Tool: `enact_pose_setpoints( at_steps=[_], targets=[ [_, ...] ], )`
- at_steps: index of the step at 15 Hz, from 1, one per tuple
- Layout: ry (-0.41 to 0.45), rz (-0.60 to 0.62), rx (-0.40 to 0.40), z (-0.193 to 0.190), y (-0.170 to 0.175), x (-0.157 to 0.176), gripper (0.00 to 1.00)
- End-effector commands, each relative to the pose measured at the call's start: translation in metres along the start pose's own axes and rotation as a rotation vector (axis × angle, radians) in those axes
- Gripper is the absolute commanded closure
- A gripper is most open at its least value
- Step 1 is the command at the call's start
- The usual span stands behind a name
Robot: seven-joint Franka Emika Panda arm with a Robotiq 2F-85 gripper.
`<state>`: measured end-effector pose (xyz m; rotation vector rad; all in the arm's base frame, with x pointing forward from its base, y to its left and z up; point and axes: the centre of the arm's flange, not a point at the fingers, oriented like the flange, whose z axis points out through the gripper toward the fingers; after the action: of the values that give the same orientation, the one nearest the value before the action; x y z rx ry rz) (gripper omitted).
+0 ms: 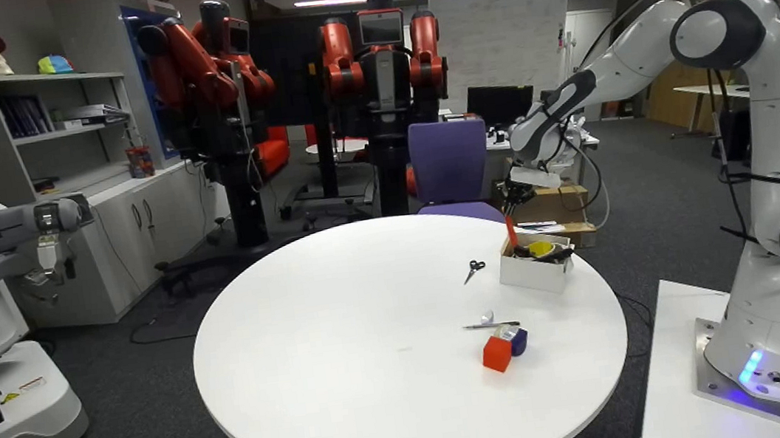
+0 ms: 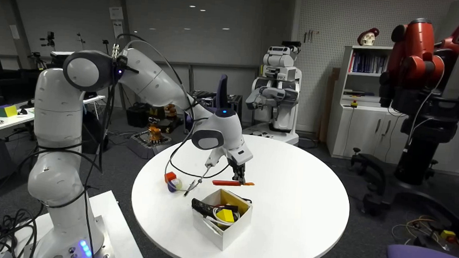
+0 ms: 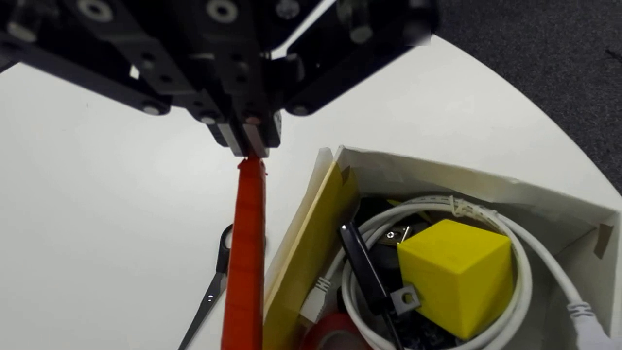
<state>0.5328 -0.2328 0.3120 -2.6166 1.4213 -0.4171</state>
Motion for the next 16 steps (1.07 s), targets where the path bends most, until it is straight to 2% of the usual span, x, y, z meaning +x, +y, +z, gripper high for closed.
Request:
enact_pose_setpoints(
  at_steps=[1,7,16],
  targets=[
    [0.021,0.007,-0.016,-0.005,0.012,-0.004,0.99],
    [0.042,-0.079,-0.093,-0.007,0.02,-0.001,0.99],
    [0.015,-0.209,-0.177,0.005,0.01,-0.022,0.99]
  ],
)
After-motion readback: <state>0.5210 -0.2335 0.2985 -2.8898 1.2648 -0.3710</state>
